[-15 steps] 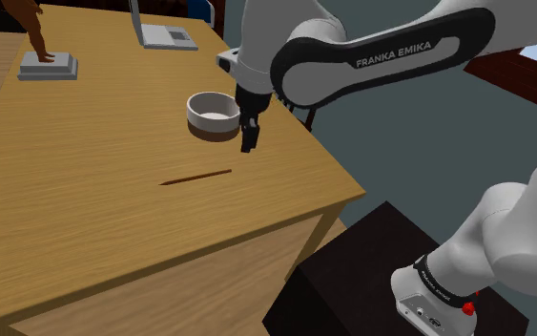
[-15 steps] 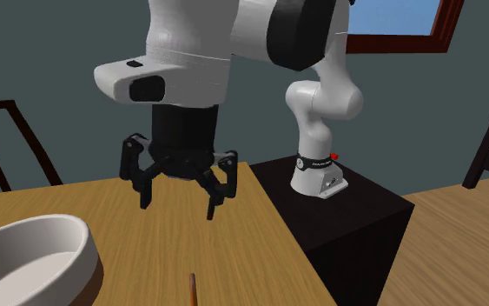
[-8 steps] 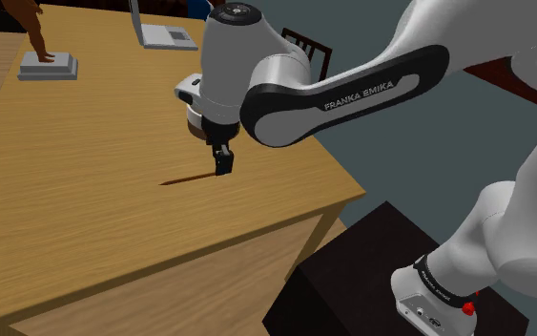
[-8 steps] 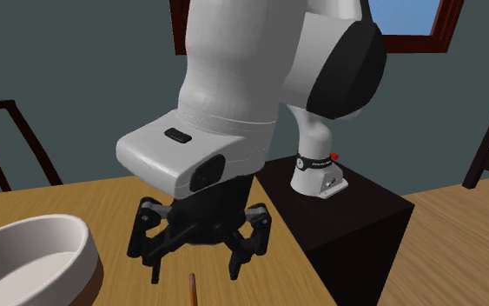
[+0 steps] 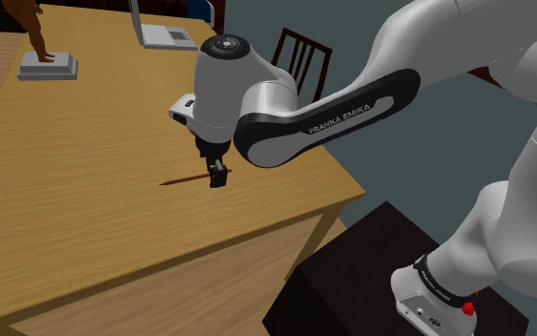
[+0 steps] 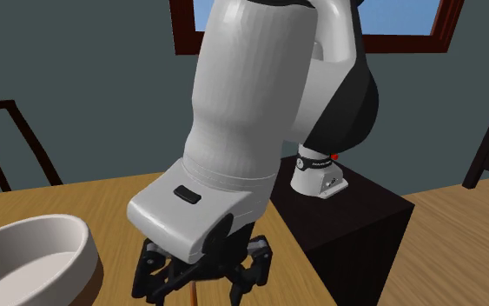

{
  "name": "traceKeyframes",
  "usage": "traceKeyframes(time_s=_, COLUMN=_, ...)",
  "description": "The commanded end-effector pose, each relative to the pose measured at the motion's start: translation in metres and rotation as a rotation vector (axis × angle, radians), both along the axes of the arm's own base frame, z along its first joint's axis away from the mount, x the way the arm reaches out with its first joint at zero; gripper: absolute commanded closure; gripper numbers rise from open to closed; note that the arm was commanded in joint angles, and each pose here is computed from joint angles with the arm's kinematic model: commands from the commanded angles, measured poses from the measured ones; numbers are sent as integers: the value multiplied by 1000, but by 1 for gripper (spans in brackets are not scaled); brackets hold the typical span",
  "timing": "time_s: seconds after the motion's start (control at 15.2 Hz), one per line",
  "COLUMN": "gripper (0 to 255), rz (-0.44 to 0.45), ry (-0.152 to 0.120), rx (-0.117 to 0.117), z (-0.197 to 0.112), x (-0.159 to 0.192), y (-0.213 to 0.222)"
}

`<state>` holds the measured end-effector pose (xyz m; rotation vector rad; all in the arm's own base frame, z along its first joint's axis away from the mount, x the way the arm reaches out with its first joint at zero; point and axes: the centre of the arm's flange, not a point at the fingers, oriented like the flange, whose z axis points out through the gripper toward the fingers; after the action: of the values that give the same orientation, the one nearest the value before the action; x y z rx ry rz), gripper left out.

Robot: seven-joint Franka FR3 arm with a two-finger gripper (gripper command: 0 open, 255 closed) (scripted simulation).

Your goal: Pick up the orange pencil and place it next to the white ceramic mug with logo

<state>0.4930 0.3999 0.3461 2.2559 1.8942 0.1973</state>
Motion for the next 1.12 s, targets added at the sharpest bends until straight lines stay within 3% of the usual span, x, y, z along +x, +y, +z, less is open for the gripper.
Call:
traceKeyframes(time_s=0.0, gripper=0, rz=0, ry=0, rx=0, z=-7, x=2, y=-1)
traceKeyframes(time_s=0.46, gripper=0, rz=0, ry=0, rx=0, z=-7, x=2, y=-1)
traceKeyframes(time_s=0.53, gripper=255, rz=0, ry=0, rx=0, z=-7, x=2, y=-1)
traceKeyframes(time_s=1.06, gripper=255, rz=0, ry=0, rx=0, z=-7, x=2, y=-1)
